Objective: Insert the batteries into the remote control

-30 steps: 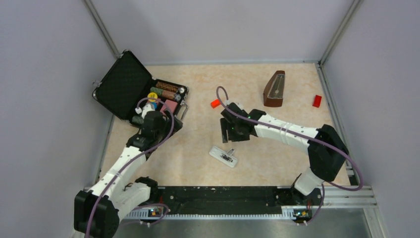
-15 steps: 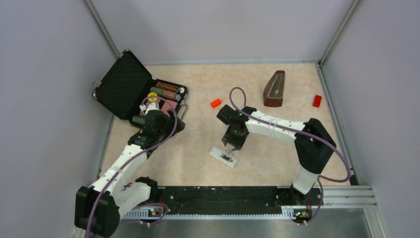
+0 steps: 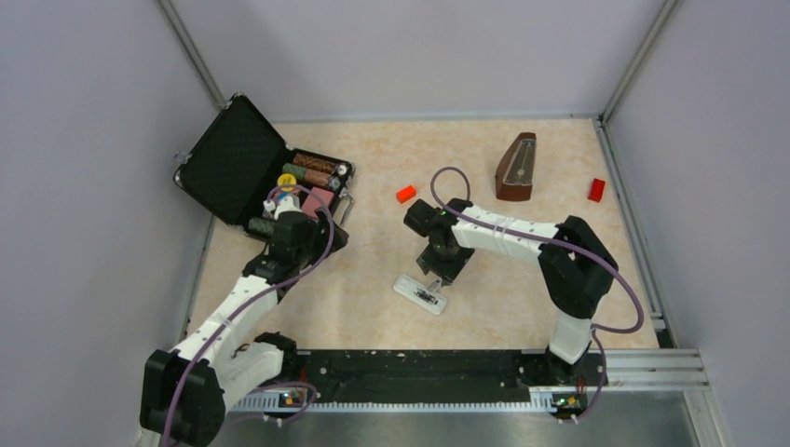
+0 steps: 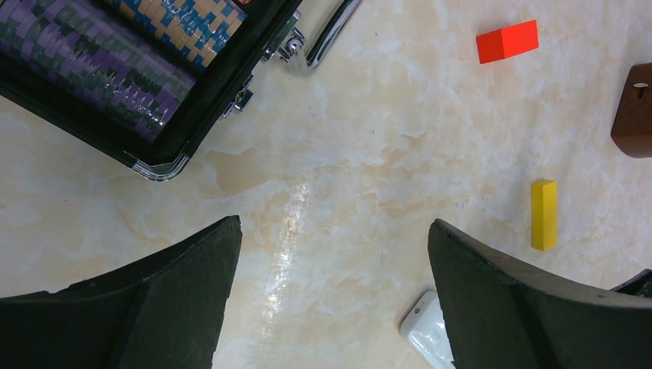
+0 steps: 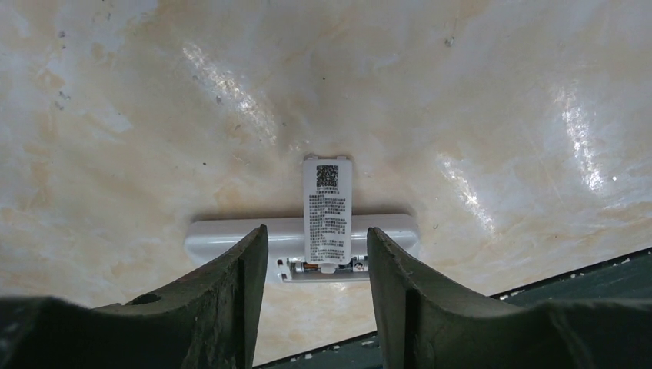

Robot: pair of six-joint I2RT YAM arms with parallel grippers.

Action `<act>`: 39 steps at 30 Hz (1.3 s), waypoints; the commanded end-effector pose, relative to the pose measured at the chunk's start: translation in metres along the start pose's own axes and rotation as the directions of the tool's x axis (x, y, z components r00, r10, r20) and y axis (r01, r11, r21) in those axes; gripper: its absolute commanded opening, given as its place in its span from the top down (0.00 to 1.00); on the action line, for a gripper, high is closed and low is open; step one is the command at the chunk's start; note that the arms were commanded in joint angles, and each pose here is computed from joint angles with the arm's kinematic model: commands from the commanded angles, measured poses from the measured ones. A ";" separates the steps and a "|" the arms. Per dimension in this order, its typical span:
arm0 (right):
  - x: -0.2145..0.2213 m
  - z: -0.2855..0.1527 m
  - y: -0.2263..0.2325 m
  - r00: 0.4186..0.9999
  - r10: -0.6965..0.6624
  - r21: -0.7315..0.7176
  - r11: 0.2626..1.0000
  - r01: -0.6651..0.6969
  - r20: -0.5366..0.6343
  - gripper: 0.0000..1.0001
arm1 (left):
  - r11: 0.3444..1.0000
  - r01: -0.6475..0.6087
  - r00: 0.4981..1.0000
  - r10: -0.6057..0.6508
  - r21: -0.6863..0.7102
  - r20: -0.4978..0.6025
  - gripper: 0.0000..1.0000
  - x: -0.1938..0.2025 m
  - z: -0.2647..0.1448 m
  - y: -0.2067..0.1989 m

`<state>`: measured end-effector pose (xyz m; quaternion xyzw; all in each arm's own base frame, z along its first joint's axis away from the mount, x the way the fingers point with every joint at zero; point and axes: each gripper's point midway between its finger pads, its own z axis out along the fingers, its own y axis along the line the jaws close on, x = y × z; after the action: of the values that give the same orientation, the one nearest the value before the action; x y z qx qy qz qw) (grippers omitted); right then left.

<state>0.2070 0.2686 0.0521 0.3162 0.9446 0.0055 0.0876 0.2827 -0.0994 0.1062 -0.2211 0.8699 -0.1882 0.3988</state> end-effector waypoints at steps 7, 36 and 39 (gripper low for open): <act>0.007 0.011 0.000 1.000 0.003 0.027 1.000 -0.003 -0.007 0.51 | 1.000 -0.011 0.997 0.010 0.010 0.071 0.05 -0.014 -0.001 -0.001; -0.008 0.022 0.029 0.979 -0.149 -0.133 0.977 0.167 0.141 0.81 | 0.998 -0.022 0.998 0.018 0.065 0.055 0.05 -0.010 -0.011 -0.009; -0.021 -0.004 0.052 0.931 -0.271 -0.238 0.914 0.329 0.245 0.83 | 0.988 -0.061 0.998 0.058 0.144 0.027 0.06 -0.006 -0.019 -0.023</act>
<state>0.2125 0.2742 0.0187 0.2429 0.9624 0.0139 0.1210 0.2763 -0.0982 0.1093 -0.2124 0.8656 -0.1942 0.4097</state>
